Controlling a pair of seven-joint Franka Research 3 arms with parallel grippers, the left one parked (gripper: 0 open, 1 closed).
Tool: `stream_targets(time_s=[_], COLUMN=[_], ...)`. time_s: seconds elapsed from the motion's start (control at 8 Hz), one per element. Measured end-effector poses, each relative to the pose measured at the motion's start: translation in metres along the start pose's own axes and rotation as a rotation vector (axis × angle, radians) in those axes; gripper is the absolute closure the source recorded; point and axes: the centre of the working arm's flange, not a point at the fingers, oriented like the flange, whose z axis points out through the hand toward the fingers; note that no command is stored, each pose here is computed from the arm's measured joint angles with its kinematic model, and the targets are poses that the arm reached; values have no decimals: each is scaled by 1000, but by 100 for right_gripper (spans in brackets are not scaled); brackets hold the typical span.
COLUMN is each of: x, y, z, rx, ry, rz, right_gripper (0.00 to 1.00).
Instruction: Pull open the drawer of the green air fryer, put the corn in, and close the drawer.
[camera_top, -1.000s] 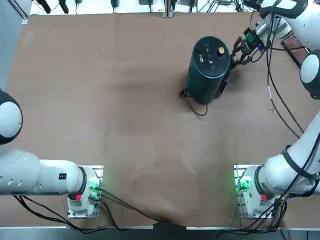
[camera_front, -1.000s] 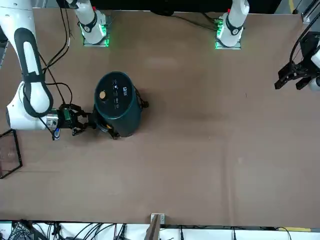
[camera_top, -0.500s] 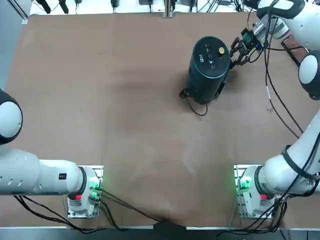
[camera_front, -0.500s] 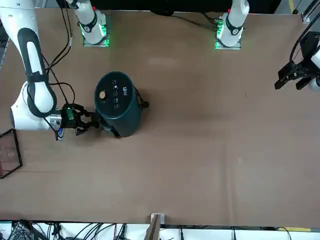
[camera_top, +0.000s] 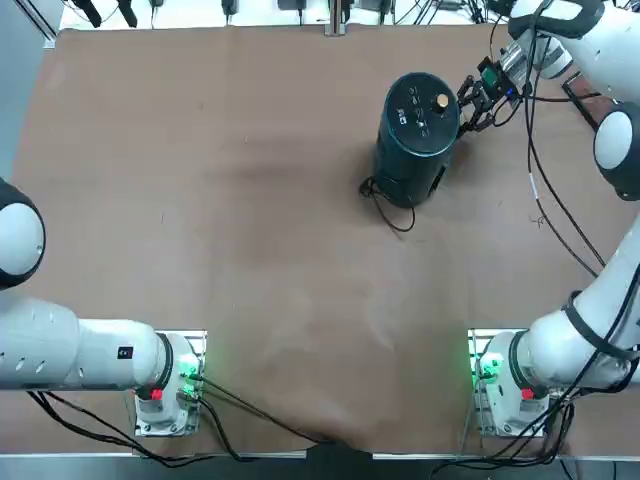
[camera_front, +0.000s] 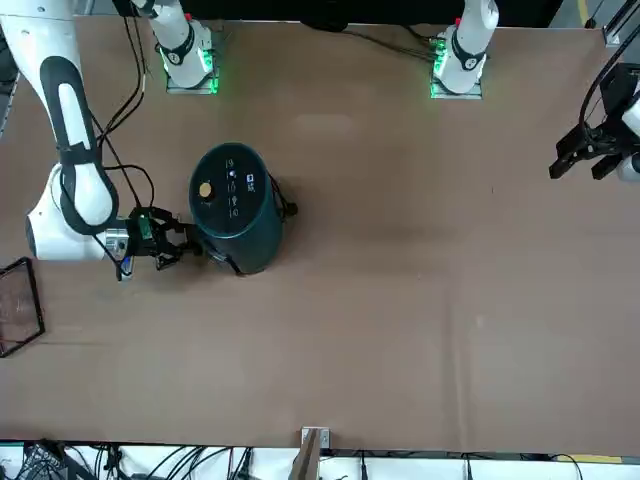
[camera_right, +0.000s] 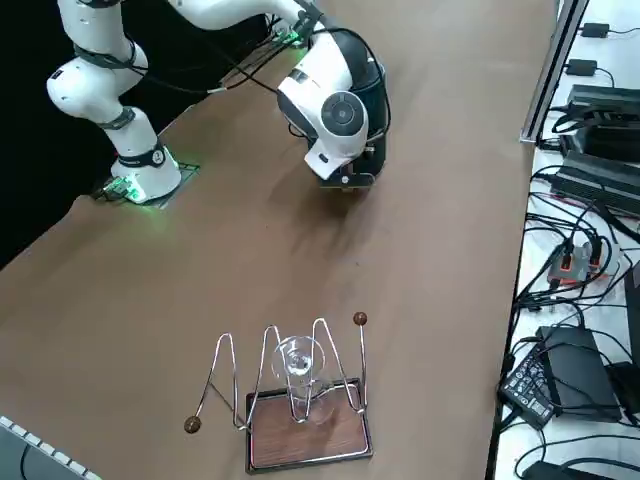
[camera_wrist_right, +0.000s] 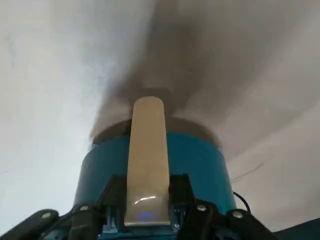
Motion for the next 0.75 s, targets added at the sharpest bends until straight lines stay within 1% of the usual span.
stream_targets(time_s=[0.75], x=[-2], y=[0], z=[3], rx=[-2], ry=[5], rz=[-1], right_gripper=[54])
